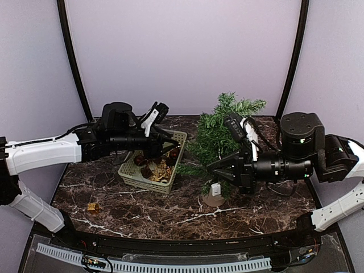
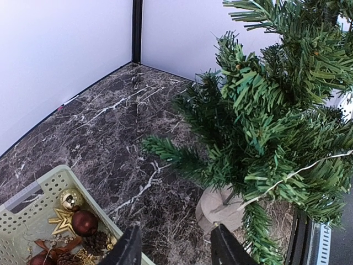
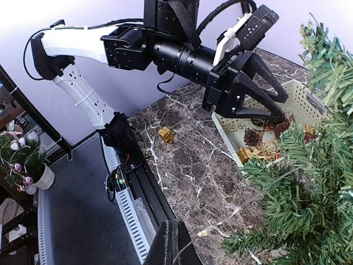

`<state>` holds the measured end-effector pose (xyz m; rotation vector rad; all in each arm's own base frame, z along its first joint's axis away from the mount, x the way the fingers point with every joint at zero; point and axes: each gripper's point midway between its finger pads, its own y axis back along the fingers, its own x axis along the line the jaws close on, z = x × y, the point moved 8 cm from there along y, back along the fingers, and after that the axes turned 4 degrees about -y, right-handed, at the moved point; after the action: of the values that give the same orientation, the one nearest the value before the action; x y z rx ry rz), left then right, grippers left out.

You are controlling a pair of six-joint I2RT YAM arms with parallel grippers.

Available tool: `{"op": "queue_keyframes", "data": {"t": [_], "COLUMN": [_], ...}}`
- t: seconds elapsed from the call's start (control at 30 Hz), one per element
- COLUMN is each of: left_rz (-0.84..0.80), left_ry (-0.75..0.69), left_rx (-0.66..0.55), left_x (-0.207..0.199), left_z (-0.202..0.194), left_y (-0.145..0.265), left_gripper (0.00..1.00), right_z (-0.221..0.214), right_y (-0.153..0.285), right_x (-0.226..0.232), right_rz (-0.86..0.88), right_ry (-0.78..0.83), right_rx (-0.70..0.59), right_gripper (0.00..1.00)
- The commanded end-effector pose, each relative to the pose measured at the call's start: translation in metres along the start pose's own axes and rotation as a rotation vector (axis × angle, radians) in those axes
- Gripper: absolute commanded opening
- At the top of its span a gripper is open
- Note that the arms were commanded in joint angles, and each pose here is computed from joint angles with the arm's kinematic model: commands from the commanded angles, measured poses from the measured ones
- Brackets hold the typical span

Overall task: Decorate the small christmas tree
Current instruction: Place the side of the string light on the branch.

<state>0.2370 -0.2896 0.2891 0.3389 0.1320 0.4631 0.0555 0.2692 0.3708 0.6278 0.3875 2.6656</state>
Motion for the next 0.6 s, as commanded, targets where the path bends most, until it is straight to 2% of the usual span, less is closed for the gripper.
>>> {"op": "queue_keyframes", "data": {"t": [0.0,0.1,0.2,0.43,0.57], "left_rz": [-0.039,-0.077,-0.115,-0.127,-0.051], "left_ry": [-0.007,-0.005,-0.001,0.016,0.021], "left_rx": [-0.071,-0.087,-0.080,-0.061,-0.103], "left_x": [-0.004,-0.006,-0.010,-0.011,-0.007], "left_z": [0.017,0.017,0.012,0.005,0.010], "left_y": [0.000,-0.001,-0.003,-0.004,0.010], "left_gripper": [0.41,0.33,0.30,0.01,0.00], "right_z": [0.011,0.011,0.011,0.011,0.011], "right_y": [0.002,0.002,0.002,0.001,-0.001], "right_x": [0.004,0.004,0.004,0.004,0.005], "right_rz": [0.026,0.023,0.024,0.027,0.022], "right_ry": [-0.001,0.000,-0.002,0.005,0.013], "right_rx": [-0.051,-0.050,-0.049,-0.045,-0.035], "right_gripper": [0.00,0.00,0.00,0.00,0.00]}}
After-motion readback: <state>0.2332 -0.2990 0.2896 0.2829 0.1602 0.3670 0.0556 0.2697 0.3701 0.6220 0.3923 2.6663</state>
